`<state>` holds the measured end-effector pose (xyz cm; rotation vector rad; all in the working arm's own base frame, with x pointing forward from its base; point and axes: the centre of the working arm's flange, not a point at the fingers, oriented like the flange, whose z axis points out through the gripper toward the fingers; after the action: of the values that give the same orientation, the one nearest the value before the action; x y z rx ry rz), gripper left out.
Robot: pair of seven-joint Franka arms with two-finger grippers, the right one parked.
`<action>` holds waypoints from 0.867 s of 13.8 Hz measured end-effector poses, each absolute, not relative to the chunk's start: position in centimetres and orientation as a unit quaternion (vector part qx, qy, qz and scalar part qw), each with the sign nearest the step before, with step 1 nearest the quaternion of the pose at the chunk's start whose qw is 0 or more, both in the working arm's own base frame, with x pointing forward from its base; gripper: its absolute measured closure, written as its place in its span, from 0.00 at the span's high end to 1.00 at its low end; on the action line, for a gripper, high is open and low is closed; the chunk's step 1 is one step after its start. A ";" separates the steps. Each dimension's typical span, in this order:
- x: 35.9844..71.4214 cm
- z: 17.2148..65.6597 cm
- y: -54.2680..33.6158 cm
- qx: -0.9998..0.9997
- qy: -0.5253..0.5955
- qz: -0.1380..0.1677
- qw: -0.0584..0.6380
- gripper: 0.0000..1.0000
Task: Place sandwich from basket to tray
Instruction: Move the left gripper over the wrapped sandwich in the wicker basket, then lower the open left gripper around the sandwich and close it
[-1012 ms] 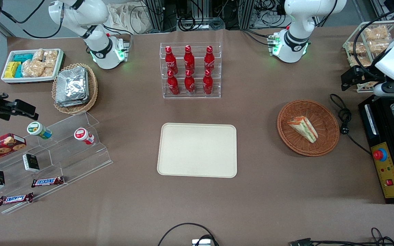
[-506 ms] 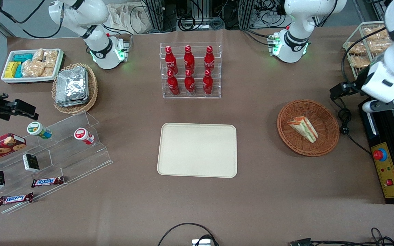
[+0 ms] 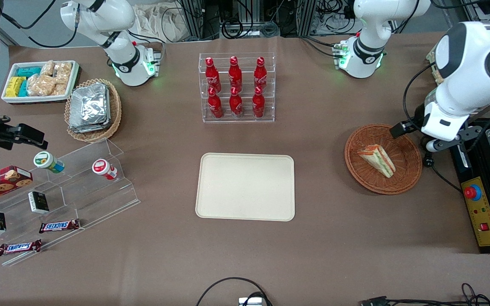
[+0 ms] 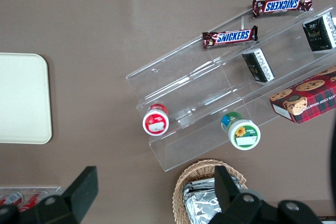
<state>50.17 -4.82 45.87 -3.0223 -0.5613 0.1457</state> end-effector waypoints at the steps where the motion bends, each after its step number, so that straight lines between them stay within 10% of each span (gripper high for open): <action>1: 49.6 44.6 -4.7 -0.980 -0.190 0.042 0.032 1.00; 12: 46.0 34.4 -3.5 -0.961 -0.276 -0.014 0.017 1.00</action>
<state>46.00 -3.51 34.38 -2.9866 -0.8592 -0.0447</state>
